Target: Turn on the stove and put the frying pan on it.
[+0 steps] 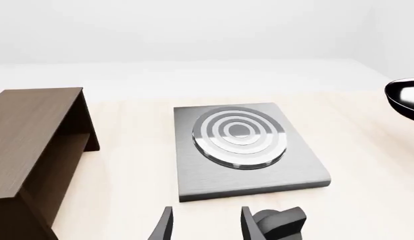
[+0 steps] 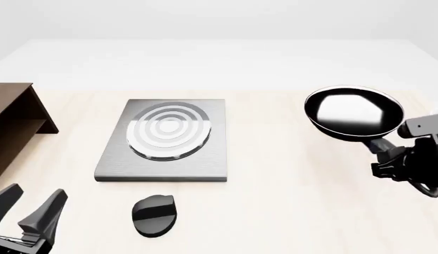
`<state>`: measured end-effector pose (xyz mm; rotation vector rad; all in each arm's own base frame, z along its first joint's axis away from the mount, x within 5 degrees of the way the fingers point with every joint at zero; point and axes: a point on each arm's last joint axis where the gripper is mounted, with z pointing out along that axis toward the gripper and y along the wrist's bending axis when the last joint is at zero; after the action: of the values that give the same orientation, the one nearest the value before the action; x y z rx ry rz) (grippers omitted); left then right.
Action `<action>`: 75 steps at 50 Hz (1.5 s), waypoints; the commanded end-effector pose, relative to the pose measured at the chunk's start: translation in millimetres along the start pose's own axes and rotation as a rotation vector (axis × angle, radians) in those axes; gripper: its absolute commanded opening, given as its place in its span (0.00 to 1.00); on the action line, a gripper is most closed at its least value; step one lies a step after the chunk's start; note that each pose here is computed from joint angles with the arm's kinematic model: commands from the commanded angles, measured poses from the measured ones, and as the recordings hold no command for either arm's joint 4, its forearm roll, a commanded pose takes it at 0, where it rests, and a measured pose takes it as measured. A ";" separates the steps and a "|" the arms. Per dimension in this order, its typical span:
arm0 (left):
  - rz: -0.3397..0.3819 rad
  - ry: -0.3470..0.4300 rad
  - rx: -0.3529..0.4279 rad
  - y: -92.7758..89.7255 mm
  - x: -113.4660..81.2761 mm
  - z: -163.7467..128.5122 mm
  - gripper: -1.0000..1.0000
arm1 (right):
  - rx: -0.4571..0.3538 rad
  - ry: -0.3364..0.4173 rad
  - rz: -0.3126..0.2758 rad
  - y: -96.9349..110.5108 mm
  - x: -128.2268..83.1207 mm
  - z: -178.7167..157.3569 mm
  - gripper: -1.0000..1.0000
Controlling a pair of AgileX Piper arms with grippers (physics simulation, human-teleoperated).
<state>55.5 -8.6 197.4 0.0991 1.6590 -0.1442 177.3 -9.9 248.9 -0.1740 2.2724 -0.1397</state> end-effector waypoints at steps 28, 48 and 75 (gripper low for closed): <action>-0.005 -0.004 -0.007 0.4 -0.2 0.0 1.00 | -0.222 -0.178 -0.110 48.8 -36.5 -26.8 0.00; -0.009 -0.009 -0.006 0.4 -0.7 0.0 1.00 | -0.355 -0.244 -0.204 91.5 -48.1 -4.7 0.00; -0.018 -0.018 -0.003 0.2 -1.5 0.0 1.00 | -0.467 -0.287 -0.312 147.2 -55.0 32.0 0.00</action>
<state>55.6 -8.5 198.8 0.0871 1.6442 -0.1516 216.5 120.9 247.3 -0.7286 2.0011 0.1891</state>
